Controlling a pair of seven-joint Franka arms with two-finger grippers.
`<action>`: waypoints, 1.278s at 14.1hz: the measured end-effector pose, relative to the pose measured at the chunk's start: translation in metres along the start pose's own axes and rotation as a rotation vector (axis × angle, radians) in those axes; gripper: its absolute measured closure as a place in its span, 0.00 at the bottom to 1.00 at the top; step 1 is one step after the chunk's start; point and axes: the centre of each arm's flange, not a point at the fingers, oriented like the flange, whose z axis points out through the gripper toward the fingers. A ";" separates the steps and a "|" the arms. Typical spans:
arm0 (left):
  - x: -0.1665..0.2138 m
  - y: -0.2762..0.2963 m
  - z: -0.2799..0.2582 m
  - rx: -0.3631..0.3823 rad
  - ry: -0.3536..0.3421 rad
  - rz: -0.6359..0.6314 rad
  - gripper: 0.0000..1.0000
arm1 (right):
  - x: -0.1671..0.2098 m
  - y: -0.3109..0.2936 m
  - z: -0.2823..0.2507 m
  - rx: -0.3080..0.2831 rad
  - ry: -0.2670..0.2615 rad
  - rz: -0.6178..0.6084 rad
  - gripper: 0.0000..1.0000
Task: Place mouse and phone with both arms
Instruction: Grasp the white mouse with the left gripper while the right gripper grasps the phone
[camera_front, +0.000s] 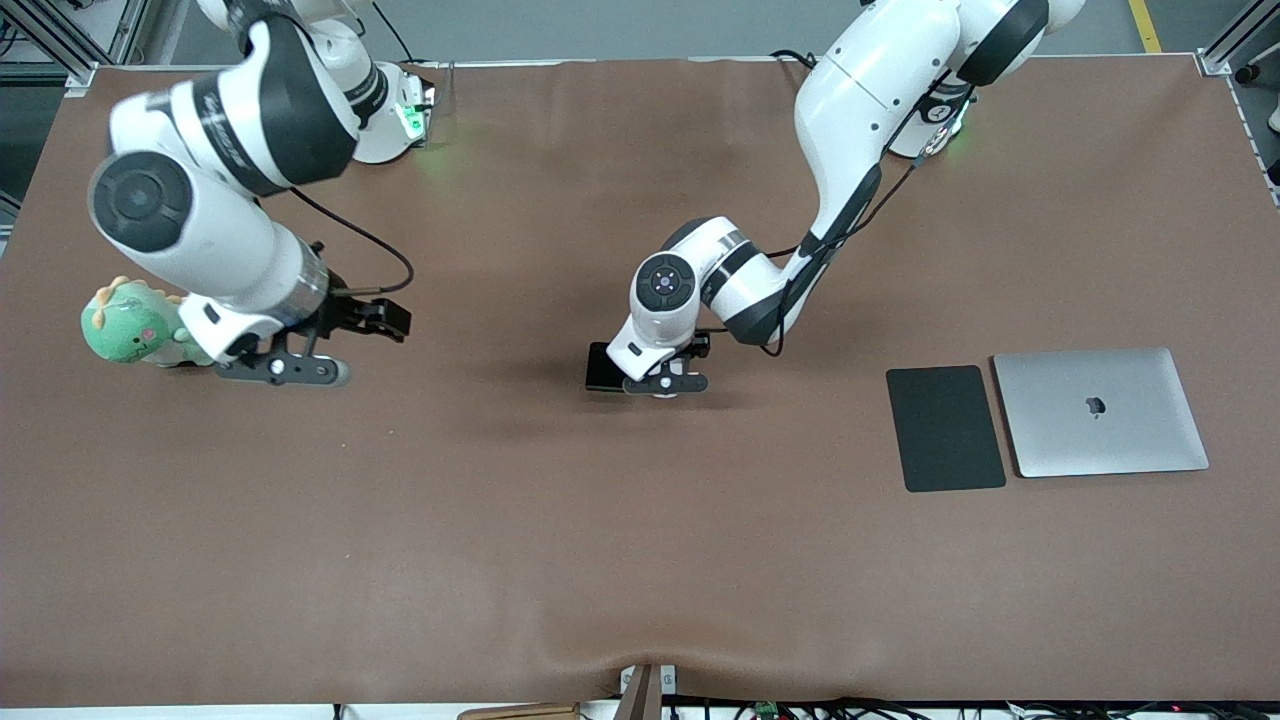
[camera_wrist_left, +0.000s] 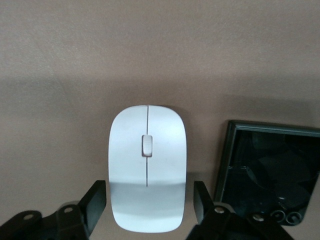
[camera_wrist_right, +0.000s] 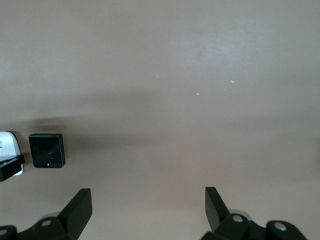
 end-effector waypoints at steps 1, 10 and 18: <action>0.000 0.000 0.001 -0.003 0.002 -0.001 0.22 | 0.002 -0.008 0.013 0.004 0.013 -0.011 0.00; 0.007 0.000 -0.001 -0.010 0.032 0.005 0.38 | 0.012 -0.063 0.119 0.001 0.021 -0.084 0.00; 0.065 -0.060 -0.085 -0.011 0.099 -0.060 0.38 | 0.010 -0.119 0.186 0.027 0.089 -0.161 0.00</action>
